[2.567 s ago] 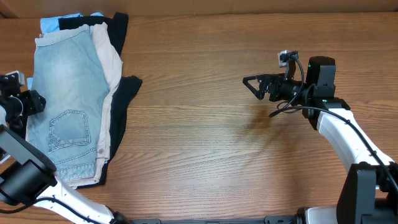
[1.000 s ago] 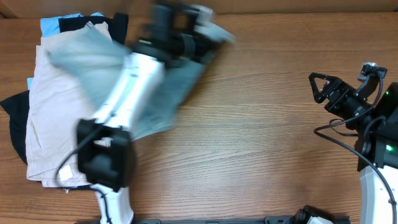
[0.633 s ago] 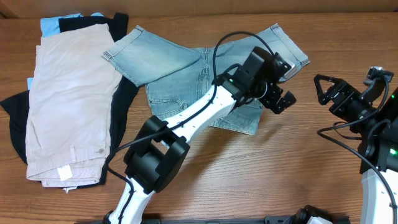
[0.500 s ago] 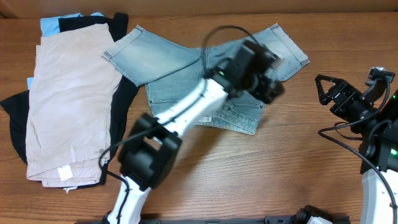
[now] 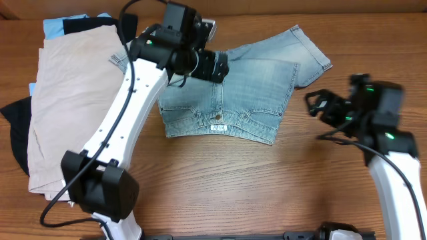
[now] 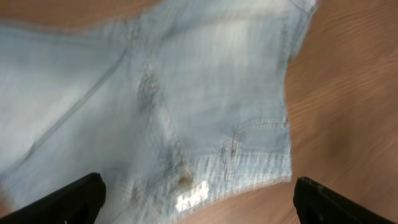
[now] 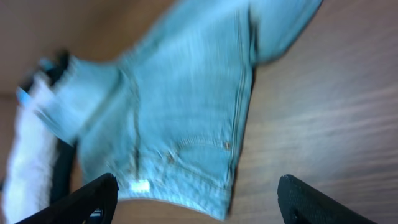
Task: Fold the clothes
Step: 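Grasp the shorts' waistband with both grippers, left and right sides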
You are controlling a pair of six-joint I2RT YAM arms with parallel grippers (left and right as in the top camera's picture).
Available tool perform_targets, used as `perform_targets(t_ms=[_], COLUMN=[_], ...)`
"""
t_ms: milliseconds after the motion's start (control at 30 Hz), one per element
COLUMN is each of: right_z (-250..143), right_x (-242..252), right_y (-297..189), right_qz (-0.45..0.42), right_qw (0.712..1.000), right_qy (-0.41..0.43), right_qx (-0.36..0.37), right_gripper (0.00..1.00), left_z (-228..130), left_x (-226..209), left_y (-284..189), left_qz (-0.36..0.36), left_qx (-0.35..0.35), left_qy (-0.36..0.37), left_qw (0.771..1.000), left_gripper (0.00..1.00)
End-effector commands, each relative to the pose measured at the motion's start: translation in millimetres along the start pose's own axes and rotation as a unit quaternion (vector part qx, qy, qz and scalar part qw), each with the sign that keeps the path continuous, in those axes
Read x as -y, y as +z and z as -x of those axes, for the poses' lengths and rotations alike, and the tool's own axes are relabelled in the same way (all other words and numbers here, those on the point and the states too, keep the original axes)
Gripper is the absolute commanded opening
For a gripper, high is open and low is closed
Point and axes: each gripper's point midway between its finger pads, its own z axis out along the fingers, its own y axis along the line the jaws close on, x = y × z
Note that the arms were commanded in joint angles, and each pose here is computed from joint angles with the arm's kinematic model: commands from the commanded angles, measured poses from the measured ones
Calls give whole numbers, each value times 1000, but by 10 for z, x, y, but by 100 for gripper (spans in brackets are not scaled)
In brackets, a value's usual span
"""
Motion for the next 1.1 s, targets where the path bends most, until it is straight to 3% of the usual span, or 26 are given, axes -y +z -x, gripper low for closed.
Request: perform_targets(t_ms=[0, 100, 333, 533, 667, 800, 1067], right_z=[-93, -286, -597, -659, -641, -670, -786], right_x=[27, 15, 46, 201, 287, 314, 317], right_y=[242, 473, 842, 912, 899, 910, 978], right_qz=[-42, -56, -83, -122, -147, -149, -146], right_qw=[999, 996, 989, 984, 982, 981, 982], right_qy=[-3, -3, 4, 15, 24, 24, 32], right_qx=[-26, -66, -121, -128, -118, -119, -119], right_gripper=[85, 84, 79, 72, 68, 67, 60], left_z=[-204, -520, -1168, -1778, -2054, -2134, -1865], left_x=[-335, -600, -960, -1126, -1315, -1451, -1459], left_y=[-103, -135, 181, 555, 618, 698, 1024], left_qz=[64, 113, 141, 158, 206, 235, 210], left_qx=[-40, -98, -174, -218, -231, -216, -125], left_qy=[-7, -35, -124, -157, -170, -170, -154], left_qw=[997, 988, 967, 950, 936, 932, 957], left_gripper=[100, 100, 96, 94, 96, 96, 98])
